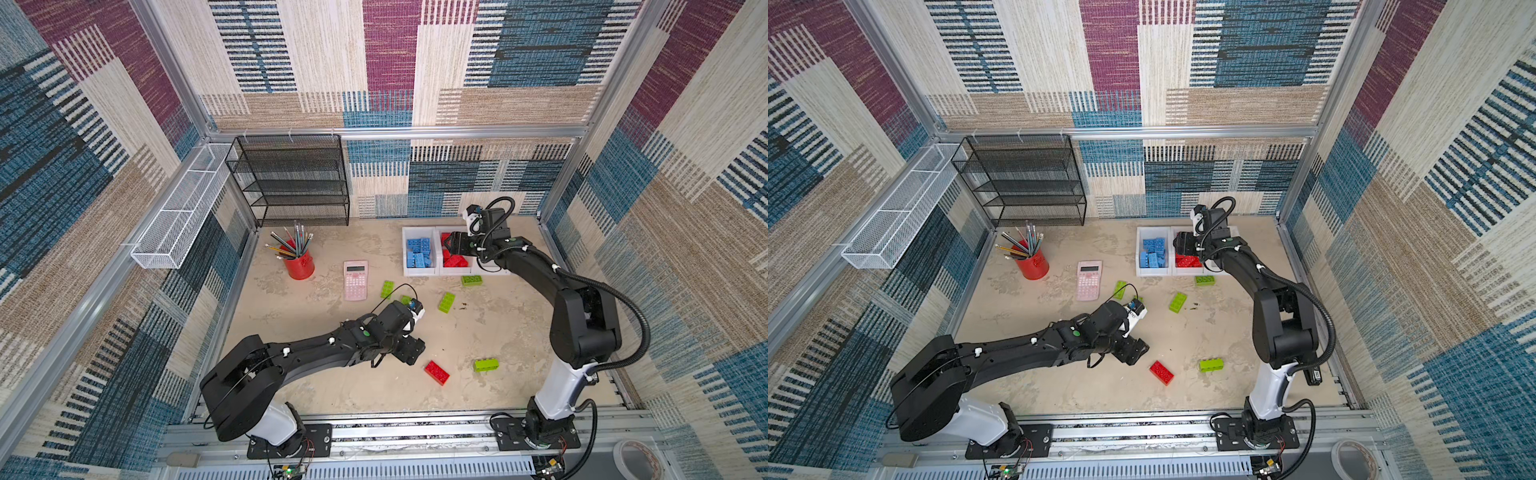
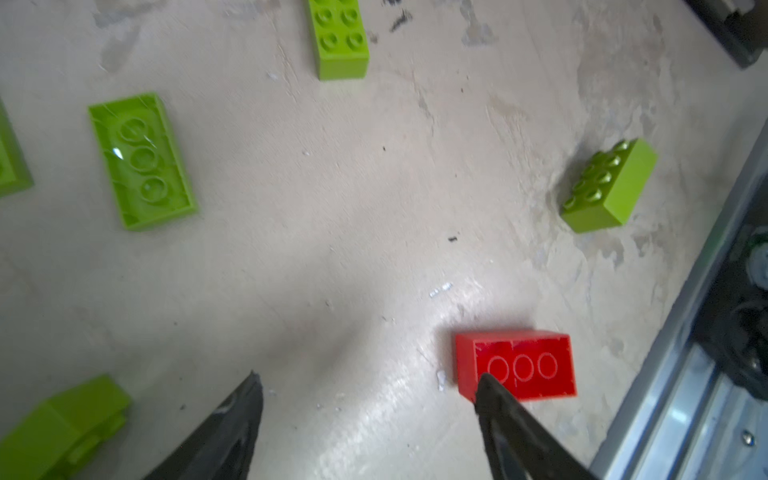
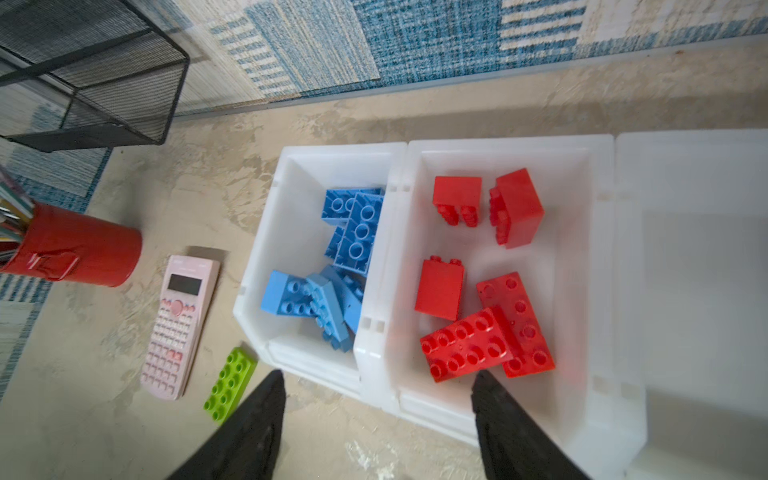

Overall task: Sort the legos into containers by color
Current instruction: 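Lower the left gripper onto the red 2x4 brick near the robot and grasp it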

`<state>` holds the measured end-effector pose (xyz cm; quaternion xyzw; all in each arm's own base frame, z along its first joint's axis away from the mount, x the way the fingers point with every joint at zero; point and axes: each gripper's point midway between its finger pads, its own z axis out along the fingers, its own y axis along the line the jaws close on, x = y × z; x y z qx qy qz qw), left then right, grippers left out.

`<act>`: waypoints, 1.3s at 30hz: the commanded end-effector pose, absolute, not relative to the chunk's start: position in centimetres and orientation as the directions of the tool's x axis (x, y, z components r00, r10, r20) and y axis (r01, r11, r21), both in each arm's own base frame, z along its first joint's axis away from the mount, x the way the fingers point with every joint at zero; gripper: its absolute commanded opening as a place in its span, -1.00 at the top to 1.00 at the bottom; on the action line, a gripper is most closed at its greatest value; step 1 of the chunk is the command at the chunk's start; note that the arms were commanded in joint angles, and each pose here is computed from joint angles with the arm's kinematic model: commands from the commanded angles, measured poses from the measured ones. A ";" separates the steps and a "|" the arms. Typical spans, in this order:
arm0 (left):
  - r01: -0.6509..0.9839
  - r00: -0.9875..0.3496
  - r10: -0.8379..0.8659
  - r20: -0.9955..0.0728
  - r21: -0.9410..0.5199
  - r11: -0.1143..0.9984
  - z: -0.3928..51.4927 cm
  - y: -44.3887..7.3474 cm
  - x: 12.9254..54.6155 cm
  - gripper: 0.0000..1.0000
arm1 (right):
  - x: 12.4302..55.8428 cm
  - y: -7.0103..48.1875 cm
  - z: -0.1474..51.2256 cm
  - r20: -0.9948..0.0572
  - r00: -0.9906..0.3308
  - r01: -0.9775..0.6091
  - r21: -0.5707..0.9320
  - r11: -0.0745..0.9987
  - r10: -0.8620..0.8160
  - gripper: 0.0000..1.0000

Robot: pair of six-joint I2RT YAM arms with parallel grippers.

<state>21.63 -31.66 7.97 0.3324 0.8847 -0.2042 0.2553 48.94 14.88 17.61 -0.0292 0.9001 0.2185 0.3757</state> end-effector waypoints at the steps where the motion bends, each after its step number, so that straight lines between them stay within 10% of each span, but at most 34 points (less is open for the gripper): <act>1: 0.697 -0.664 0.555 -0.501 -0.148 0.701 6.8 -30.3 19.8 -0.63 | 48.0 15.8 20.4 -0.735 -0.661 -0.276 0.421 0.864 0.147 -0.48; 15: 0.744 -0.657 0.684 -0.318 -0.123 0.657 3.0 -30.2 15.0 -0.62 | 41.8 15.4 23.0 -0.785 -0.592 -0.346 0.452 0.822 0.183 -0.56; 39: 0.770 -0.626 0.698 -0.347 -0.132 0.625 1.9 -37.2 17.6 -0.51 | 39.0 13.5 24.4 -0.837 -0.514 -0.328 0.397 0.857 0.190 -0.61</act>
